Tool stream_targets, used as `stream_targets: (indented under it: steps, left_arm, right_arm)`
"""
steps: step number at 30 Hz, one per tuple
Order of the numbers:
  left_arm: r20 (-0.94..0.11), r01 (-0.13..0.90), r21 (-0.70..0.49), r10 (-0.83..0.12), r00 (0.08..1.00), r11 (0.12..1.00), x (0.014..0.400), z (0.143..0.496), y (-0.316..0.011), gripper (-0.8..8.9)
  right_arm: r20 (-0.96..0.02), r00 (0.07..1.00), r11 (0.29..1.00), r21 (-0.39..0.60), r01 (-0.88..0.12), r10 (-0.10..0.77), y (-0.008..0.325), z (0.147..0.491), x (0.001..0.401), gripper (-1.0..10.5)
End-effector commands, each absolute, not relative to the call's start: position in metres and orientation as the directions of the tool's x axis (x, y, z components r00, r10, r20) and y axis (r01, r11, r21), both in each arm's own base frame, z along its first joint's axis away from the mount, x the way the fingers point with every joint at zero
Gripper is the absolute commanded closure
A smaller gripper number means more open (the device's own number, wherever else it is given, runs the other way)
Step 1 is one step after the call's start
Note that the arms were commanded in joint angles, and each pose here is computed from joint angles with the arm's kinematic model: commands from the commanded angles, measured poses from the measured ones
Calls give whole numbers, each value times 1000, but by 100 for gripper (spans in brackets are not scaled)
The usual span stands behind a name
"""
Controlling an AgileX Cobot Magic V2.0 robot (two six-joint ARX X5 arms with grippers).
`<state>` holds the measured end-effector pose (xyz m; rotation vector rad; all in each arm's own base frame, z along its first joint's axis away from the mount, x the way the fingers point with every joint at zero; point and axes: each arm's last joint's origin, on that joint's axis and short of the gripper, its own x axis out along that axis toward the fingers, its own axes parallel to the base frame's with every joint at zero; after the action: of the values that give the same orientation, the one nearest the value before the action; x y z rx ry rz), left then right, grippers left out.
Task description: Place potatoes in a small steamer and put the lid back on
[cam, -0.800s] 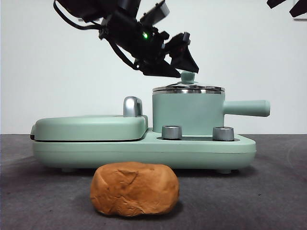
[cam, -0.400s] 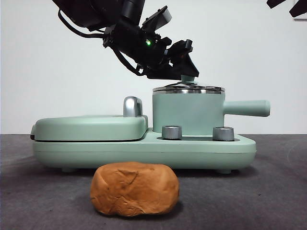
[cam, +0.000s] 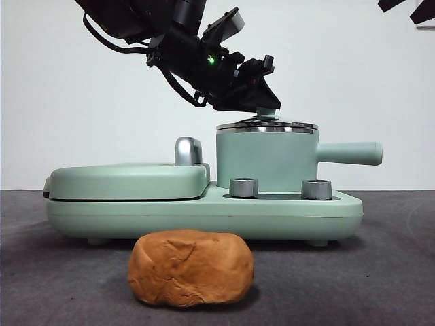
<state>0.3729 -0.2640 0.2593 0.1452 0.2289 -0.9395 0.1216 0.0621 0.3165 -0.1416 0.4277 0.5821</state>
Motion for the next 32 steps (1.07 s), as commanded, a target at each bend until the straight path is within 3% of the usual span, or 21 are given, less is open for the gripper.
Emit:
stream_targets:
  steps: [1, 10, 21, 32]
  left_arm:
    - [-231, 813, 44, -786, 573, 580, 377, 264, -271, 808]
    - [-213, 797, 57, -773, 598, 601, 381, 300, -273, 807]
    - [-329, 789, 24, -740, 586, 614, 375, 360, -267, 805]
    - [-461, 772, -53, -701, 544, 633, 347, 388, -242, 803]
  right_arm:
    - [-410, 757, 830, -4, -558, 508, 63, 322, 122, 630]
    - [-418, 754, 830, 0, -557, 506, 63, 321, 121, 630]
    - [-428, 750, 830, 3, -557, 505, 62, 320, 121, 630]
    - [-451, 740, 830, 6, -557, 500, 62, 318, 120, 630]
